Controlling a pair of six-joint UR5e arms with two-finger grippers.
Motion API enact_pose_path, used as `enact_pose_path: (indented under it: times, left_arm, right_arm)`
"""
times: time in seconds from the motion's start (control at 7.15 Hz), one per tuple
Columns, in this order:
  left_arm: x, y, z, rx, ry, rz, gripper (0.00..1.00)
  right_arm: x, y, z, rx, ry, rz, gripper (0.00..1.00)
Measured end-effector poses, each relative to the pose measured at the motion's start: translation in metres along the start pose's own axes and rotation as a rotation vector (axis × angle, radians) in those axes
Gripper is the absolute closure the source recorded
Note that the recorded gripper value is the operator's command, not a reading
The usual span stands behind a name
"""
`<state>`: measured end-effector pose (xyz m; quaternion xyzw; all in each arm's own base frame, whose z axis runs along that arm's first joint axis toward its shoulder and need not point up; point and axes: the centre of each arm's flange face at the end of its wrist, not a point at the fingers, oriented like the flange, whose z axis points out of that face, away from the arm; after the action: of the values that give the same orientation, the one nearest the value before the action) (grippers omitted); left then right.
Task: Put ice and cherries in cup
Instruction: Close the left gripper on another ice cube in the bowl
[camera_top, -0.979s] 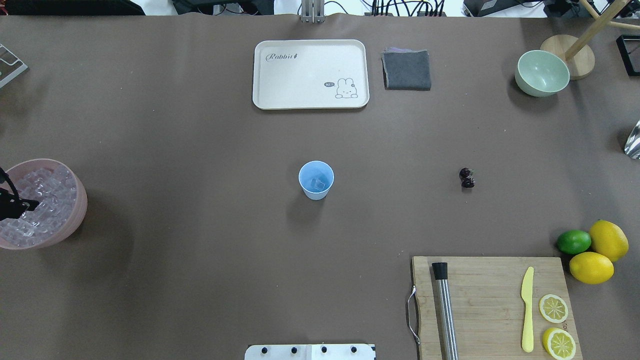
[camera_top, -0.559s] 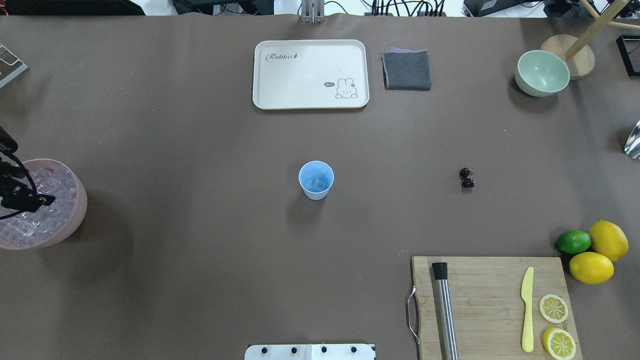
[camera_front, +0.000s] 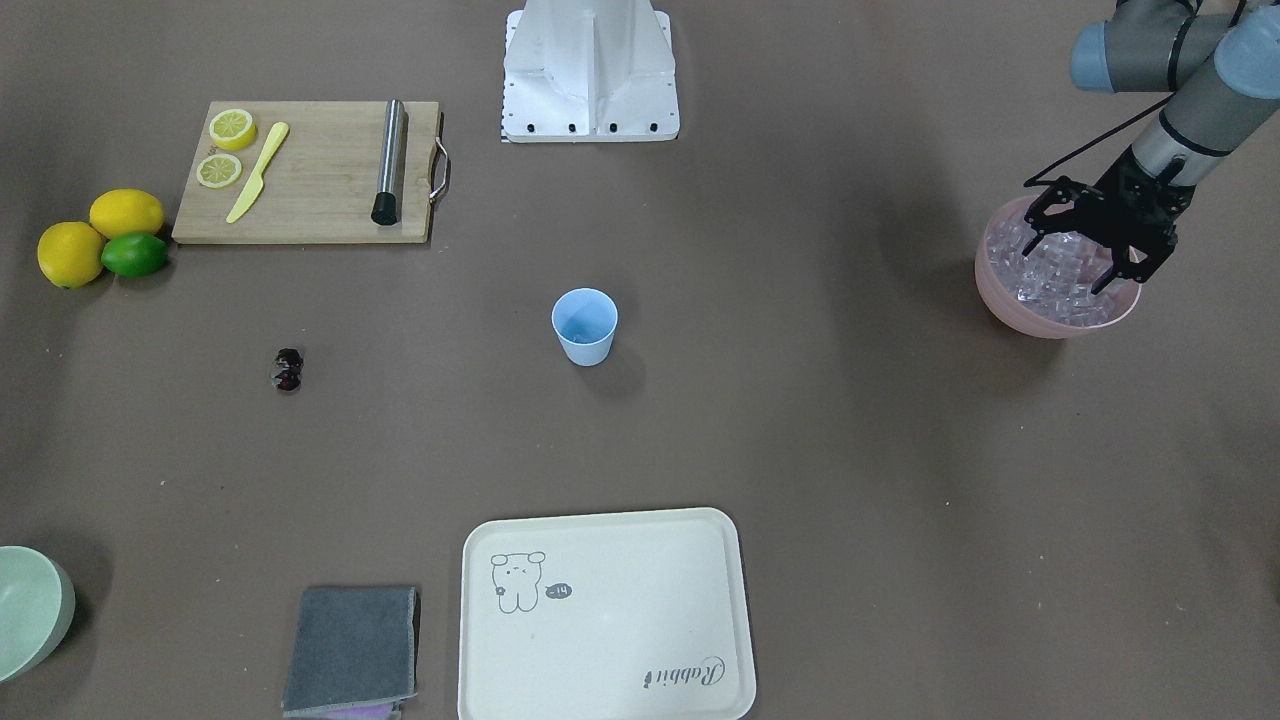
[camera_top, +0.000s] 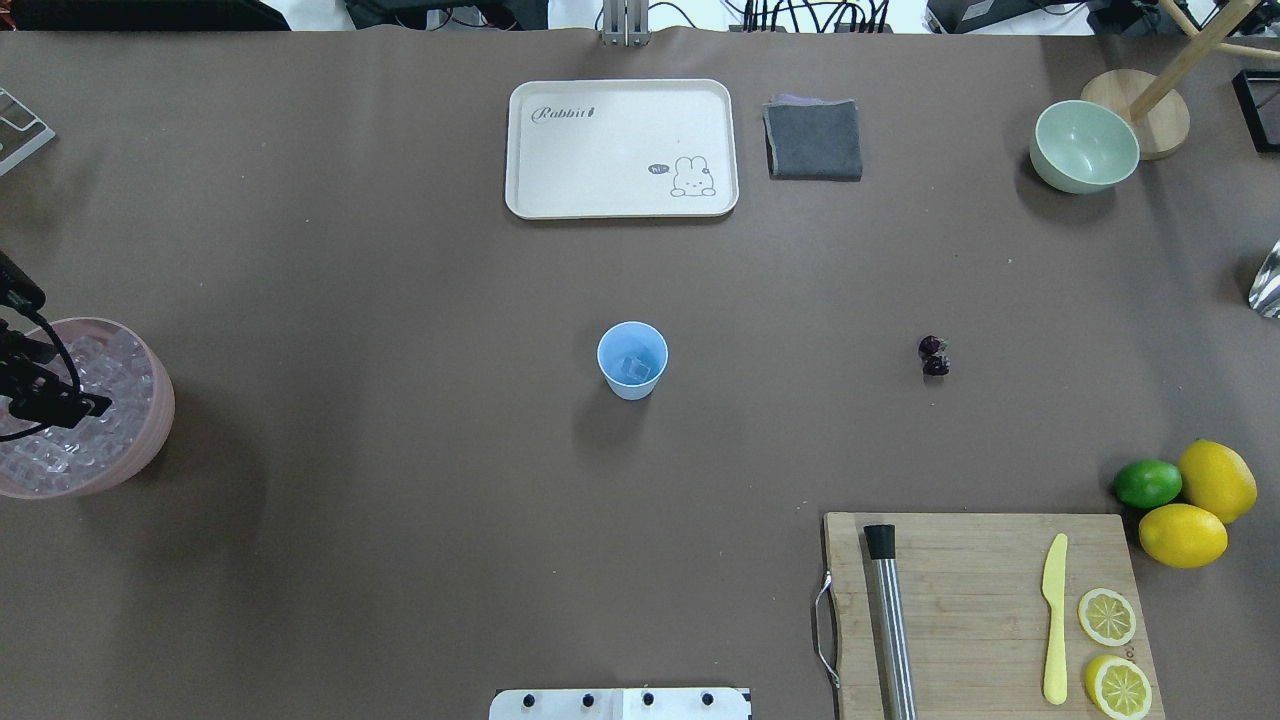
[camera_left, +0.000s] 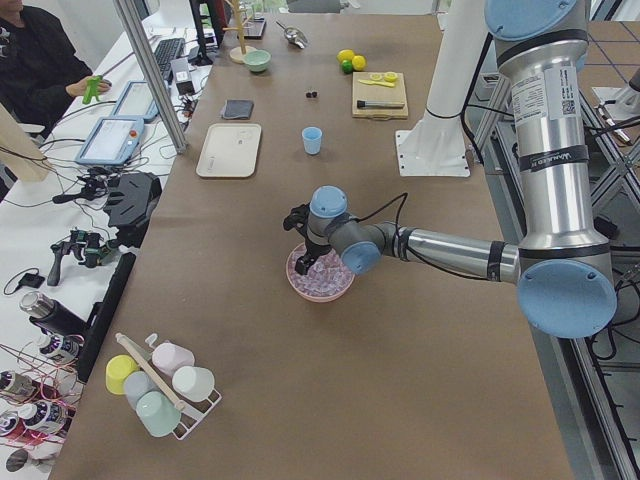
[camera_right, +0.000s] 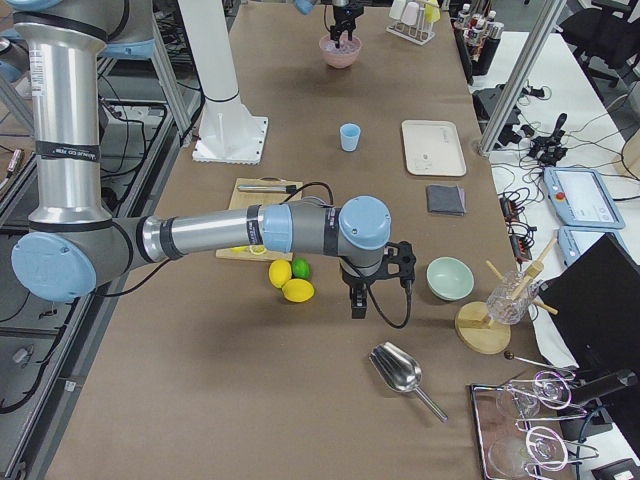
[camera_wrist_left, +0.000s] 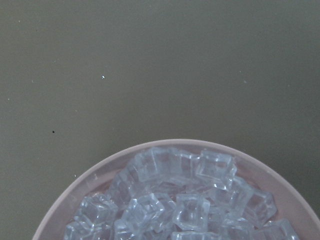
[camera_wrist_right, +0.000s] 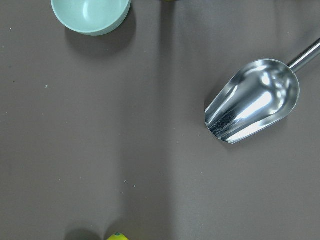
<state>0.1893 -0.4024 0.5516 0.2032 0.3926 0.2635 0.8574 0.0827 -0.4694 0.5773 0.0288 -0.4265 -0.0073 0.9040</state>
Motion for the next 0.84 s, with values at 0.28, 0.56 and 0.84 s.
enact_pose_path:
  times: [0.28,0.56,0.84]
  left_arm:
    - [-0.001,0.01,-0.004,-0.01,0.003,-0.097,0.03]
    - [-0.012,0.032,-0.009,-0.021,-0.041,-0.216,0.03]
    - [-0.012,0.042,-0.018,-0.012,-0.074,-0.265,0.03]
  right_arm:
    - [0.002,-0.005,0.003,-0.007,-0.001,0.002,0.0]
    - [0.003,-0.015,0.009,-0.016,-0.001,-0.001,0.0]
    - [0.004,-0.023,0.022,-0.023,-0.001,-0.021,0.0]
